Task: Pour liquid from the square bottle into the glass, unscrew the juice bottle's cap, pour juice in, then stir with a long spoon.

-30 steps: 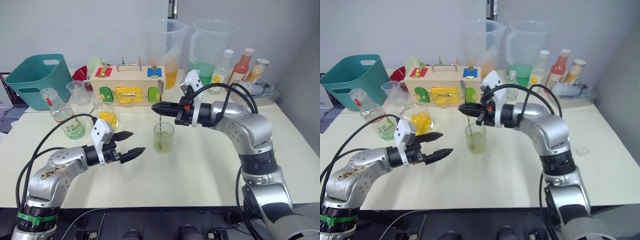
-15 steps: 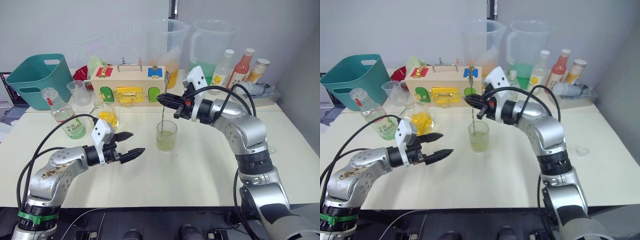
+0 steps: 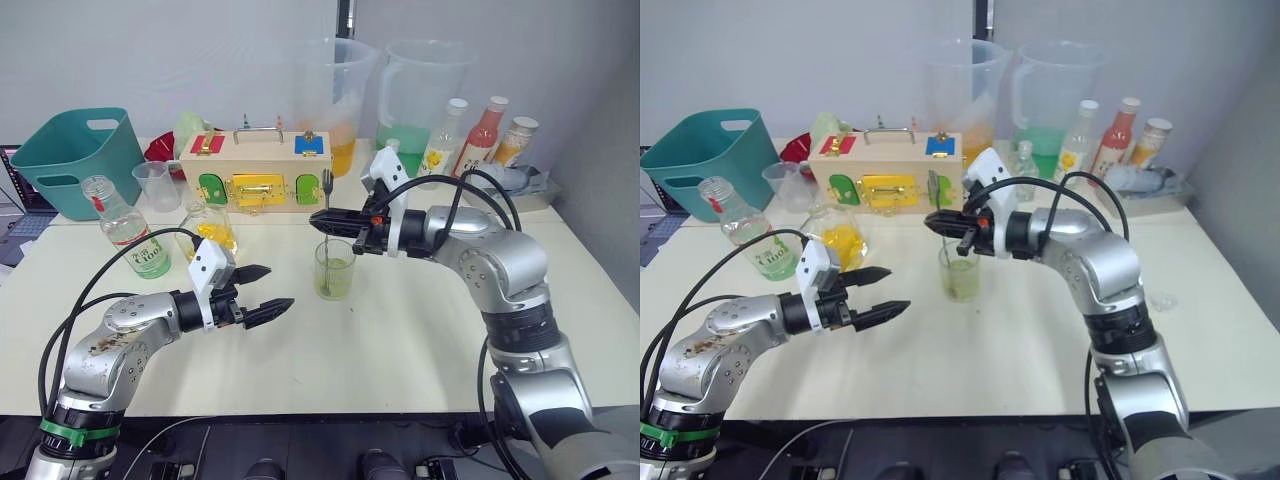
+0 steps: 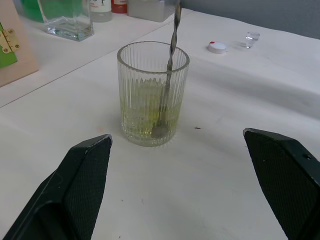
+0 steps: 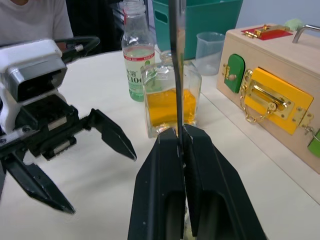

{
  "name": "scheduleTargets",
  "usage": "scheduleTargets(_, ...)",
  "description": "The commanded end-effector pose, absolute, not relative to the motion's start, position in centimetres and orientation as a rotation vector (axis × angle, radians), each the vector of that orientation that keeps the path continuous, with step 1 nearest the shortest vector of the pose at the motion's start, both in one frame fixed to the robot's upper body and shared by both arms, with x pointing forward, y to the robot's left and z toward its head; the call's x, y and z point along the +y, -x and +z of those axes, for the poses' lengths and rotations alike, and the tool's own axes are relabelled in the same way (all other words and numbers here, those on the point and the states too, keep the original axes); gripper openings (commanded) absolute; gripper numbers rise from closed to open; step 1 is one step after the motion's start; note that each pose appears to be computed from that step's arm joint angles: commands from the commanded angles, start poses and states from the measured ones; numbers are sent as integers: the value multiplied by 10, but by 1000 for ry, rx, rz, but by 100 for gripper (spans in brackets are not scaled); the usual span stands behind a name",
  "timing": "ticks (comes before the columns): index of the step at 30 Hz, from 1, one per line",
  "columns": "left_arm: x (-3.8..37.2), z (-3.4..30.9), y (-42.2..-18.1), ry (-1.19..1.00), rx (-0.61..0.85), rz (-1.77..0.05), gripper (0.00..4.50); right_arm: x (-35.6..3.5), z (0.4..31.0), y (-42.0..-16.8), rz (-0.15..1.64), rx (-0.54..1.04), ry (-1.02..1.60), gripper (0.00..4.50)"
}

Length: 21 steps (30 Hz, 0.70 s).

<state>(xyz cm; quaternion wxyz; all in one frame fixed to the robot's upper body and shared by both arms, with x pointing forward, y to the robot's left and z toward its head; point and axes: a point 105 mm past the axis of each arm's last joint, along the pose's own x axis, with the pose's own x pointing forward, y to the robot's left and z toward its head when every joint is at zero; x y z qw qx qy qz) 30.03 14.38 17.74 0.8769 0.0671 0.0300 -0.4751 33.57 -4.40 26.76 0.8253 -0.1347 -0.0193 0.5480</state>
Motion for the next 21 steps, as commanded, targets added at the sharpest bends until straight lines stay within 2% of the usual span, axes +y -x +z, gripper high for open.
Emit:
scheduleTargets(1, 144, 188, -300, -171, 10, -997, 446, -52, 270, -334, 1141, -44, 363, 0)
scheduleTargets(8, 143, 188, -299, -175, 10, -998, 446, -65, 282, -341, 1083, -79, 376, 0)
scheduleTargets(21, 144, 188, -300, -180, 8, -997, 446, -52, 306, -342, 1113, -189, 247, 0)
